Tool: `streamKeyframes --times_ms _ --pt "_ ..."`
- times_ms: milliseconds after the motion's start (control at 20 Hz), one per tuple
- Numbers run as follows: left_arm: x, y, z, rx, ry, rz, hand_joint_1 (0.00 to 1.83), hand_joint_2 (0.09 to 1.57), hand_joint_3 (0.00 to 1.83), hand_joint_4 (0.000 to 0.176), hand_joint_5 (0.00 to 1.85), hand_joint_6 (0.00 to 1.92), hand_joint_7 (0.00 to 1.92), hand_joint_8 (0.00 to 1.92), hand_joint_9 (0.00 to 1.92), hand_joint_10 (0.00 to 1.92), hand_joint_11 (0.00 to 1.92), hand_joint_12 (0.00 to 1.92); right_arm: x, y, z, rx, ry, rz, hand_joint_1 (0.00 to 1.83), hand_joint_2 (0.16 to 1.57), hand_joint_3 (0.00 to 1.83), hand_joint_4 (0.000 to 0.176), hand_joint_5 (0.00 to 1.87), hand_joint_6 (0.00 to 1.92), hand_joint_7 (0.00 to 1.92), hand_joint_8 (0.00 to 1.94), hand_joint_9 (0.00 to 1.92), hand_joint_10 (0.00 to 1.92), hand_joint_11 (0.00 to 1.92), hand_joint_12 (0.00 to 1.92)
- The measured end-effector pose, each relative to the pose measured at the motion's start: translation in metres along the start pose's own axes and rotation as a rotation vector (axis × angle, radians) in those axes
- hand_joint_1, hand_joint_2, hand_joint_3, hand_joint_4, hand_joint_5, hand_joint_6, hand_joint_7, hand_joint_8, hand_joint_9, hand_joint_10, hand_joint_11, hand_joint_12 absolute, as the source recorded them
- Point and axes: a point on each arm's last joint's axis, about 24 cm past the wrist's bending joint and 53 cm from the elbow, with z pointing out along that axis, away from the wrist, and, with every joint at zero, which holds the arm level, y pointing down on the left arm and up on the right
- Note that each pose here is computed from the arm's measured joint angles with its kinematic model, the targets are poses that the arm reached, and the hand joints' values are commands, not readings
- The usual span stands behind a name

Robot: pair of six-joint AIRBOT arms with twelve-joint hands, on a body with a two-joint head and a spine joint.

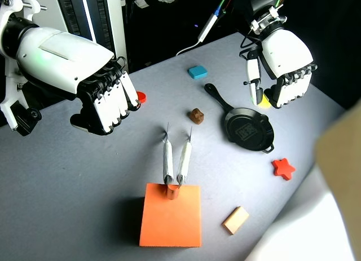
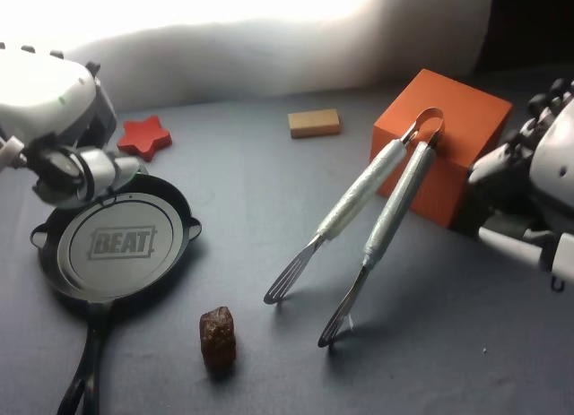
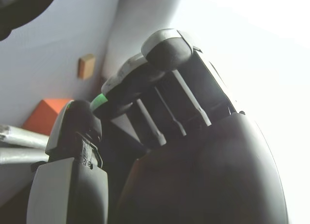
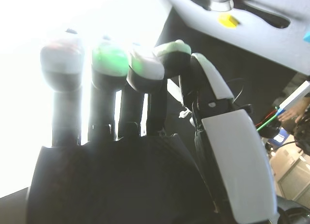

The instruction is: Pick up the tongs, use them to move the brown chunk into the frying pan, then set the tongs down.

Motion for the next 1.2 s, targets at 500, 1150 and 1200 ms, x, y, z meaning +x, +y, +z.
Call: streamKeyframes --times_ms 500,1150,1200 --pt "0.02 0.039 -0.019 -0.182 0.024 0.032 0.0 1.19 0.0 0.0 0.08 0.0 0.08 0.0 0.07 0.0 0.0 0.11 0.007 -0.003 0.026 -0.039 0.109 -0.016 0.22 1.06 0.0 0.0 0.13 0.0 0.16 0.0 0.15 0.0 0.0 0.4" --pt "0.019 0.058 -0.028 -0.306 0.027 -0.044 0.0 1.19 0.0 0.0 0.01 0.0 0.07 0.0 0.05 0.0 0.0 0.1 0.02 -0.033 0.092 -0.058 0.288 -0.118 0.74 0.98 0.0 0.0 0.01 0.0 0.04 0.0 0.04 0.0 0.0 0.24" --pt "0.02 0.056 -0.028 -0.303 0.031 -0.049 0.0 1.18 0.0 0.0 0.02 0.01 0.07 0.0 0.05 0.0 0.0 0.1 0.023 -0.033 0.095 -0.061 0.302 -0.125 0.77 0.97 0.0 0.0 0.0 0.0 0.02 0.0 0.02 0.0 0.0 0.2"
